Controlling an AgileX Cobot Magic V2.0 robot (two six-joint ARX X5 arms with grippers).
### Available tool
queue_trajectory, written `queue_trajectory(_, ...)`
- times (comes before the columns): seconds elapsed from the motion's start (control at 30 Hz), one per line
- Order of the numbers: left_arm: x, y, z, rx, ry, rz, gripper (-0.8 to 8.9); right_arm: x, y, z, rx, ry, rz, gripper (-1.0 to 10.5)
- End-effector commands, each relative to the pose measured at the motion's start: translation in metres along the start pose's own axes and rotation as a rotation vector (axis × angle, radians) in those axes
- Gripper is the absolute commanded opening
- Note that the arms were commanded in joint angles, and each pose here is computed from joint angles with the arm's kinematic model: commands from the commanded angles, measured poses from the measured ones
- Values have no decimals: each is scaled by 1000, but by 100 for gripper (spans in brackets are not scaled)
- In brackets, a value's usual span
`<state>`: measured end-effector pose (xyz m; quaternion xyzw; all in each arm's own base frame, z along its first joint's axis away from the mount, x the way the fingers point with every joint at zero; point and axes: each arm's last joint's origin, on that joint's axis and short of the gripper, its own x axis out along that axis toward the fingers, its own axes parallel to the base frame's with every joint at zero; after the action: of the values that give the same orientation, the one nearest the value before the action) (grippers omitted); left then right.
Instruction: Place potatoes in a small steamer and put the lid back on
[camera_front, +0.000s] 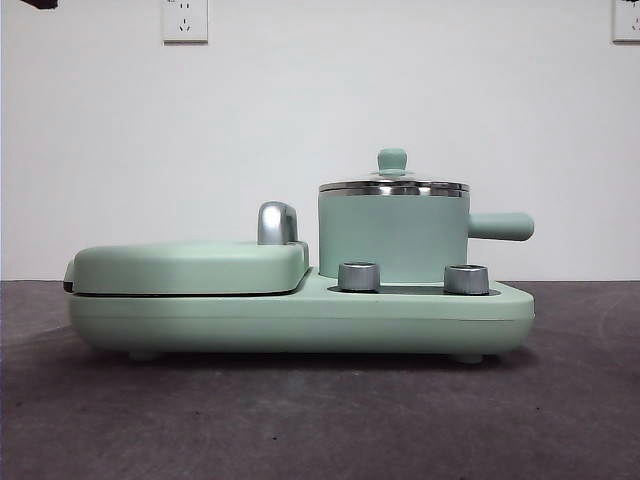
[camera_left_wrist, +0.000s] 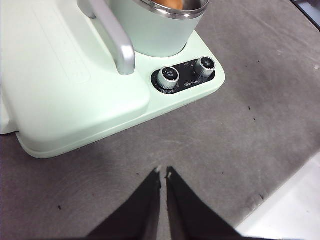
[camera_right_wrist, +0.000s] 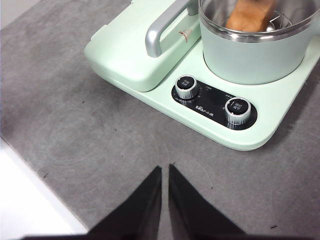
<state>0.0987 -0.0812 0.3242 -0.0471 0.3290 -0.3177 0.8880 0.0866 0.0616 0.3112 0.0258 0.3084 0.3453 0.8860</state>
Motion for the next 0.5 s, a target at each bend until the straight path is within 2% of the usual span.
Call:
queue_trajectory(0.03, 0, -2, 2, -1, -5, -14, 20, -1, 1, 2, -17, -11, 8, 20)
queue_trajectory(0.23, -5, 6, -4, -21, -52, 7, 20, -1, 1, 3, -17, -12, 8, 20)
queue_trajectory(0.3, -4, 13, -12, 75, -118, 32, 20, -1, 1, 3, -17, -12, 8, 20)
queue_trajectory(0.4, 0, 32, -37, 95, -243, 106, 20, -1, 1, 3, -18, -15, 8, 20)
queue_trajectory(0.5, 10, 52, -69, 165, -376, 215, 20, -1, 1, 3, -18, -16, 8, 20)
